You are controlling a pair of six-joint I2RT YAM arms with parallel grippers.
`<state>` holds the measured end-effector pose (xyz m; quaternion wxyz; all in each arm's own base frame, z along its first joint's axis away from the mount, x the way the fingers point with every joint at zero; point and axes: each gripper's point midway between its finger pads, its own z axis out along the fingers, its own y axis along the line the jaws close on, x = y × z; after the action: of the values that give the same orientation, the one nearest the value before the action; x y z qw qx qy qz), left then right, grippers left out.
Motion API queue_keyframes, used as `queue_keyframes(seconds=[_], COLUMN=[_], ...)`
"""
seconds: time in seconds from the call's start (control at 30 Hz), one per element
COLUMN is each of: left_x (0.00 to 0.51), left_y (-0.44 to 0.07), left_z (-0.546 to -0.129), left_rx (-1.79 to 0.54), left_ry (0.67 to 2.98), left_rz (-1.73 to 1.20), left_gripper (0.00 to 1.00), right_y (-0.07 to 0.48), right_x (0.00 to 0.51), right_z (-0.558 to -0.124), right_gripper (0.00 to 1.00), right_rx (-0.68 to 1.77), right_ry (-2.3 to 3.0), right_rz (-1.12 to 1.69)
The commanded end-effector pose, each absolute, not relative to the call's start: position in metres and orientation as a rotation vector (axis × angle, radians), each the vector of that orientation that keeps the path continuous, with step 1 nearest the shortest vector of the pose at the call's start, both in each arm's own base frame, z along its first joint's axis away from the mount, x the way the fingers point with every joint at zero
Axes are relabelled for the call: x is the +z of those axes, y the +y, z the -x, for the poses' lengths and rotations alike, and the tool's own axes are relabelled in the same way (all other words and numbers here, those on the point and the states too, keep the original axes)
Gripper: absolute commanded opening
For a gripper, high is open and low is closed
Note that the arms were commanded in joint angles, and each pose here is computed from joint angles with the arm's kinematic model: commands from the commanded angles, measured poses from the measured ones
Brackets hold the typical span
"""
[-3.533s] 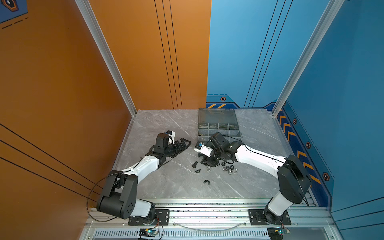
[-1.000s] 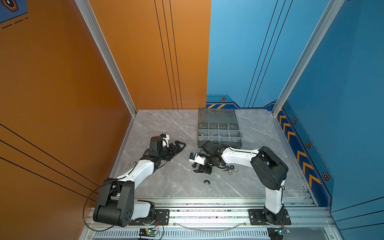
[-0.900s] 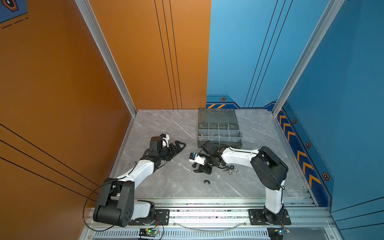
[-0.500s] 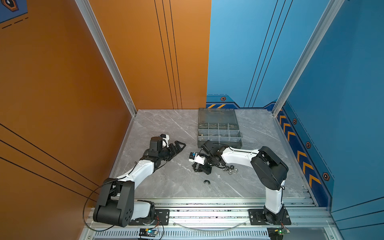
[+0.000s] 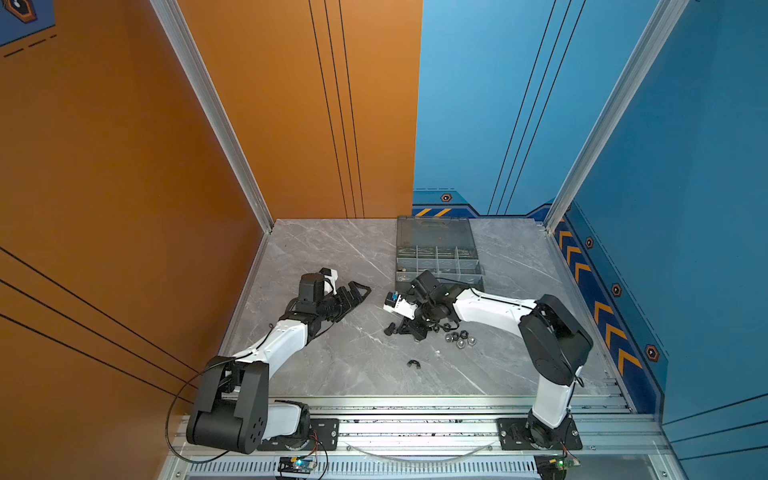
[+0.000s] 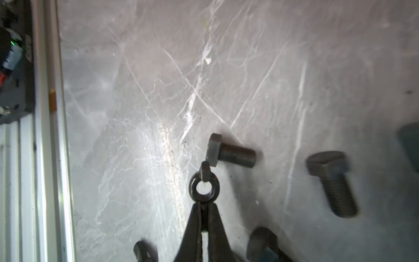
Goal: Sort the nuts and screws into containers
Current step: 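Carry the black wing nut with the right gripper into the organizer box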
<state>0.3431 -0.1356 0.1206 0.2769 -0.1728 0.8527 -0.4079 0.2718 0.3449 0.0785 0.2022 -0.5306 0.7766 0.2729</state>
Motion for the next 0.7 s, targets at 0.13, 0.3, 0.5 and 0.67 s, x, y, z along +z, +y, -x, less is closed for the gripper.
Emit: queue_keyframes(seconds=[0.13,0.3,0.5,0.67], left_x=[0.123,0.129,0.135,0.133], left_y=[-0.142,-0.150,-0.160,-0.167], left_z=[-0.346,-0.352,-0.357,-0.358], left_rx=[-1.146,-1.165,-1.180,-1.189], left_ry=[2.272,2.268,2.263,2.267], left_rz=[0.445,0.417,0.385,0.378], left_gripper=[0.98,0.98,0.98,0.98], right_y=[0.324,0.300,0.274,0.248], right_x=[0.139,0.147,0.139,0.119], right_z=[-0.329,-0.386,-0.439,-0.473], right_gripper=[0.00,0.00,0.00,0.00], right_rx=[0.763,0.619,0.499,0.348], right_ry=[2.126,2.183,2.274,2.355], right_rz=[1.237,1.053,0.864,0.775])
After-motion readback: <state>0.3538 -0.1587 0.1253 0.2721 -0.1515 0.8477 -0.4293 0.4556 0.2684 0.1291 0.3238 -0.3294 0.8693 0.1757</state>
